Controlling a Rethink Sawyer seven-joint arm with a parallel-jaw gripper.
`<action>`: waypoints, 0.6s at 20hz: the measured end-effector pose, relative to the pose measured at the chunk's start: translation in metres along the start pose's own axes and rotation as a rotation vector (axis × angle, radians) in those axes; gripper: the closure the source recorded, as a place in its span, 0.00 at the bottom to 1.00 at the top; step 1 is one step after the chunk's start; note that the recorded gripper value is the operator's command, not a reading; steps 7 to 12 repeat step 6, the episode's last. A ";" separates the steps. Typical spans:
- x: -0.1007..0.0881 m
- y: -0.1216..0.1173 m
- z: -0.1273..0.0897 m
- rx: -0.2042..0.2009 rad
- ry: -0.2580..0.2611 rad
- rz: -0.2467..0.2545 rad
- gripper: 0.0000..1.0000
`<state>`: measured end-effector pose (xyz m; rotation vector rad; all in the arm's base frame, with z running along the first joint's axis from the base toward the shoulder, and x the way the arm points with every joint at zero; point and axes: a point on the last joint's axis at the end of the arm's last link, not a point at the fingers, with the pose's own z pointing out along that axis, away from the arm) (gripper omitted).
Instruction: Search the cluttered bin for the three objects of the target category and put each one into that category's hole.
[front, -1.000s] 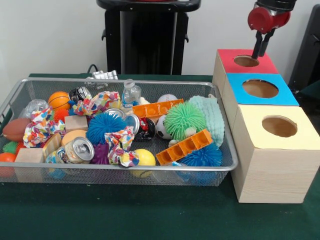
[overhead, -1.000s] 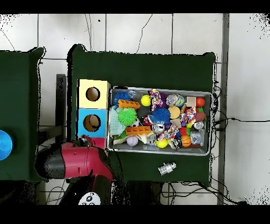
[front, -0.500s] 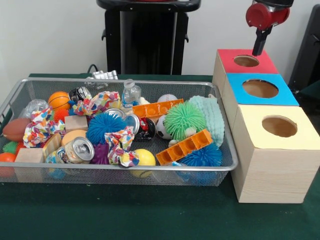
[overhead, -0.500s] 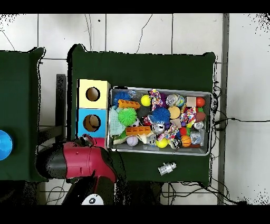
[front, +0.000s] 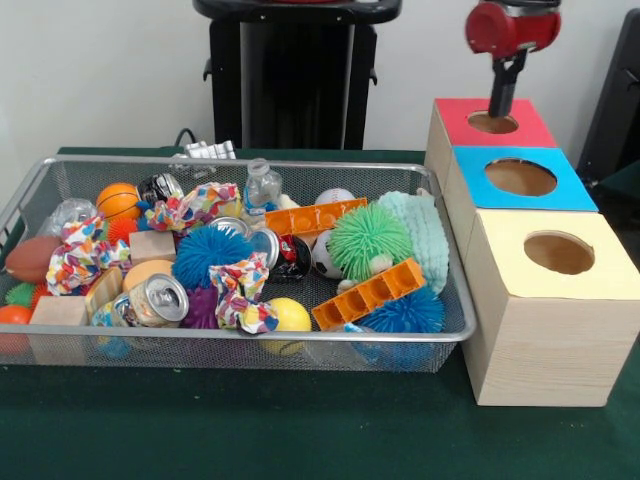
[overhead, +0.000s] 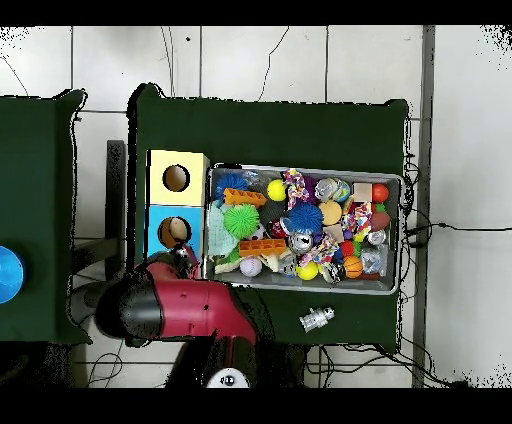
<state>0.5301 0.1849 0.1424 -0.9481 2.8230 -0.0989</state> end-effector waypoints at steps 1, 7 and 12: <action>0.002 -0.007 0.000 0.008 -0.015 0.013 1.00; 0.016 -0.047 -0.006 0.060 -0.075 0.074 1.00; 0.016 -0.047 -0.006 0.060 -0.075 0.074 1.00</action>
